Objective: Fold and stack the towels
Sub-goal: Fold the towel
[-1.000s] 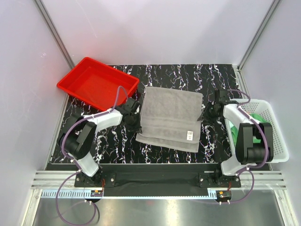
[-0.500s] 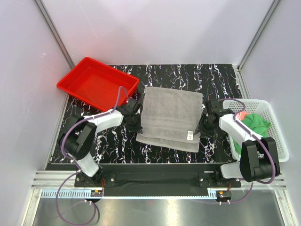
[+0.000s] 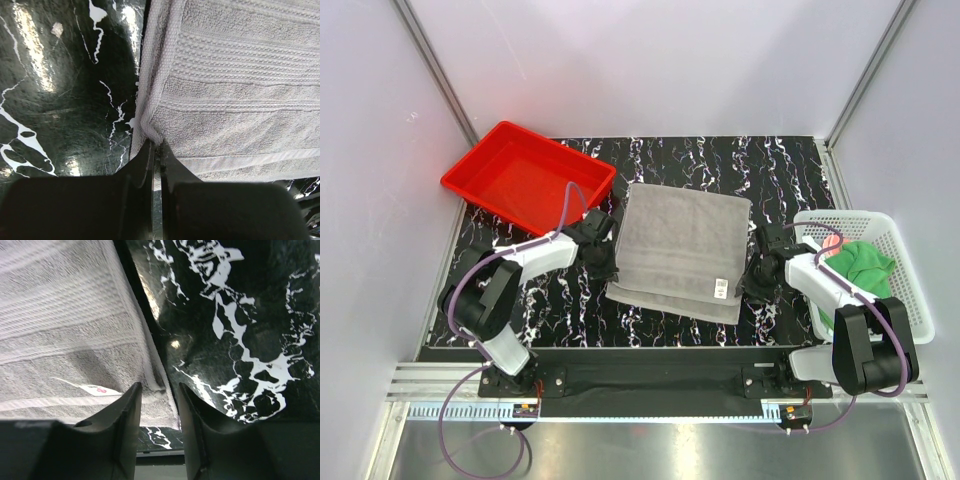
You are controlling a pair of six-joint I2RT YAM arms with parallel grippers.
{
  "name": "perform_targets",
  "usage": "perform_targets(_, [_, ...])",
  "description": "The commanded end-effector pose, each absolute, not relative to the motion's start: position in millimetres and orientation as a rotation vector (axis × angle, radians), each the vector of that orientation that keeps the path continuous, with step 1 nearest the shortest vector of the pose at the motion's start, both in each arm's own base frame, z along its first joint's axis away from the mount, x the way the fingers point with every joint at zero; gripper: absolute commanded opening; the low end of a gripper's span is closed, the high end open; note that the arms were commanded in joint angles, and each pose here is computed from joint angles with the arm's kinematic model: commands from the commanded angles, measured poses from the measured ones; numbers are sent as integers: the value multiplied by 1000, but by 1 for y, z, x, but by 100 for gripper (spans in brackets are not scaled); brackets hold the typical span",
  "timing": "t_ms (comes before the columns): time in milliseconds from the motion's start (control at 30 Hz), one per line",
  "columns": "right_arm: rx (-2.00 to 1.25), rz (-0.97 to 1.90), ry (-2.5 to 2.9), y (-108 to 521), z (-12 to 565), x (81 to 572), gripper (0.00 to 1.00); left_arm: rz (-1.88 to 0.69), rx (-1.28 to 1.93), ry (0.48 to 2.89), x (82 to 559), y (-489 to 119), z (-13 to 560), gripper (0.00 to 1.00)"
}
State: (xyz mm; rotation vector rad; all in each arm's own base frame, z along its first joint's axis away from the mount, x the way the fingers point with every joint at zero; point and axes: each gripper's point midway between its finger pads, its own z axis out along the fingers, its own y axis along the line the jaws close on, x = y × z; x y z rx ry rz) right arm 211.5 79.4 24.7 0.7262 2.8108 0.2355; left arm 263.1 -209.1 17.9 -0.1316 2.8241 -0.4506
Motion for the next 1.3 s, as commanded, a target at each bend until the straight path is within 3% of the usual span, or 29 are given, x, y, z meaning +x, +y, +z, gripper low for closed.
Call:
perform_targets(0, [707, 261, 2730, 82, 33, 228, 41, -302, -160, 2829, 261, -185, 12, 0])
perform_targets(700, [690, 332, 2735, 92, 24, 232, 34, -303, -166, 2827, 260, -184, 14, 0])
perform_targets(767, [688, 333, 2724, 91, 25, 233, 31, -309, -170, 2831, 258, -185, 13, 0])
perform_targets(933, [663, 332, 2726, 91, 27, 236, 10, -316, -171, 2828, 260, -186, 17, 0])
perform_targets(1267, [642, 300, 2706, 87, 73, 240, 0, -233, -155, 2762, 275, -178, 70, 0])
